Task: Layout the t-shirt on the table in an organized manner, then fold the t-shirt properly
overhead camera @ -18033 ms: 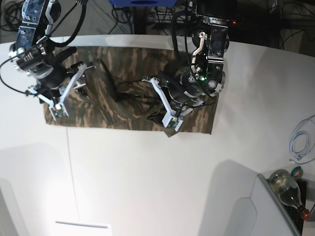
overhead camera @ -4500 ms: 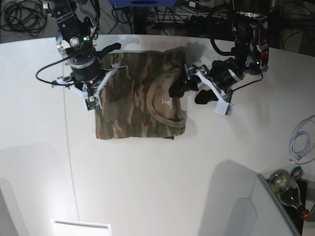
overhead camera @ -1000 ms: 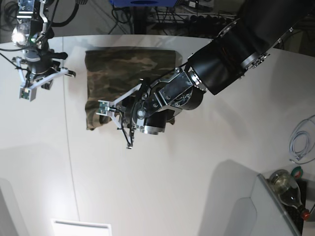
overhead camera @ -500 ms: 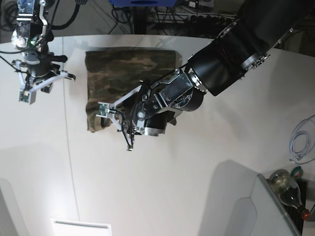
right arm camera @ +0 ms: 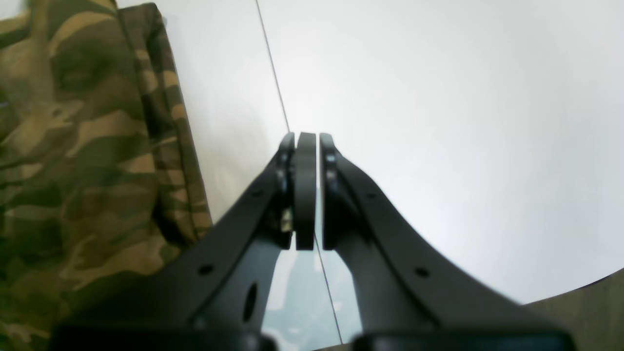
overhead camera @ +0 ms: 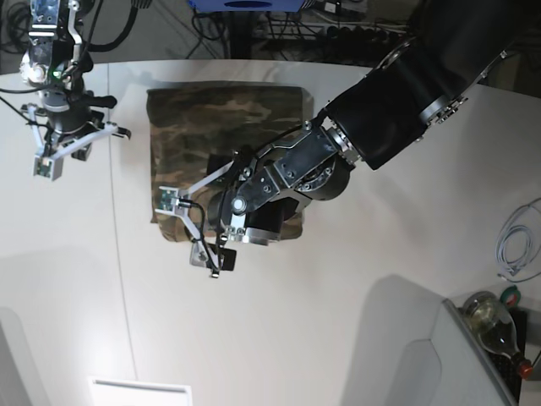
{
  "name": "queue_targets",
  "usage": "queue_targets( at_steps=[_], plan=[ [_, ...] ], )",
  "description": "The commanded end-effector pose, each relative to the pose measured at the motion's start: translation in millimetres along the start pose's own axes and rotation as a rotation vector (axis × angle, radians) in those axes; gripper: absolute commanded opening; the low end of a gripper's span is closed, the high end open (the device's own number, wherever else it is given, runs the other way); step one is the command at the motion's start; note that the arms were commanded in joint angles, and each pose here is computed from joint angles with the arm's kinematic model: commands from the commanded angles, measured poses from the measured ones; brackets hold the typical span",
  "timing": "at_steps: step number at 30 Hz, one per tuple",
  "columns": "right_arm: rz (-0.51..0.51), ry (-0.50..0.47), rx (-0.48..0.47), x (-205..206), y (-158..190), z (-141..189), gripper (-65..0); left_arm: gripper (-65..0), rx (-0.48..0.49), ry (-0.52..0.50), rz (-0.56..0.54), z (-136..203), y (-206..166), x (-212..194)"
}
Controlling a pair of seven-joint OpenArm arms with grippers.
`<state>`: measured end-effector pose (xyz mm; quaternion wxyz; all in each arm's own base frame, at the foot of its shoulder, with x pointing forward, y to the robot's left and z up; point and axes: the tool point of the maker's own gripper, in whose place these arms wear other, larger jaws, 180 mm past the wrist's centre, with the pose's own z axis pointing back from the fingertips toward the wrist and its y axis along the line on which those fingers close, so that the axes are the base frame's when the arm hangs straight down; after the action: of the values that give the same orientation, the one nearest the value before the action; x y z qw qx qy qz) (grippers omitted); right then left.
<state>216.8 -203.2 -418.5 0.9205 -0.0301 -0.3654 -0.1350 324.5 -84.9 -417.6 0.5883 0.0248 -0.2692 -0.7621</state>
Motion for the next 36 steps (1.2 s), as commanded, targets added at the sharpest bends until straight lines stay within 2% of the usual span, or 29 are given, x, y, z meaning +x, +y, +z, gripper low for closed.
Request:
queue_targets(
  at_steps=[1, 3, 10, 17, 22, 25, 26, 27, 28, 31, 36],
  plan=[
    [0.006, -0.045, -0.004, 13, -1, 1, -64.2, -10.0, 0.044, 0.003, -0.009, 8, 17, -2],
    [0.006, -0.045, -0.004, 13, -1, 1, -64.2, -10.0, 0.059, 0.03, -0.016, 13, 21, -8],
    [0.005, -0.044, -0.002, 12, 0, 2, -64.2, -10.0, 0.134, 0.025, -0.042, 35, 37, -5],
    [0.005, -0.044, -0.002, 12, 0, 2, -64.2, -10.0, 0.239, -0.04, 0.145, 62, 66, -16],
    [0.007, -0.044, 0.0, 12, 0, 2, -64.2, -10.0, 0.309, -0.076, 0.243, 83, 74, -25],
    [0.008, -0.052, 0.003, 15, 1, 3, -64.2, -10.5, 0.354, -0.097, 0.34, 98, 73, -37],
    [0.009, -0.05, 0.003, 14, 1, 3, -64.2, -13.0, 0.376, -0.1, 0.373, 104, 74, -43],
    [0.01, -0.049, 0.004, 13, 1, 4, -64.2, -19.4, 0.384, -0.111, 0.415, 108, 69, -49],
    [0.011, -0.052, 0.004, 14, 1, 4, -64.2, -29.3, 0.394, -0.135, 0.462, 115, 67, -52],
    [0.023, -0.044, -0.002, 11, -3, 6, -64.2, -65.0, 0.404, -0.169, 0.598, 128, 53, -73],
    [0.104, -0.03, -0.042, 8, -30, 11, -64.2, -65.0, 0.336, -0.073, 0.741, 122, -11, -120]
  ],
)
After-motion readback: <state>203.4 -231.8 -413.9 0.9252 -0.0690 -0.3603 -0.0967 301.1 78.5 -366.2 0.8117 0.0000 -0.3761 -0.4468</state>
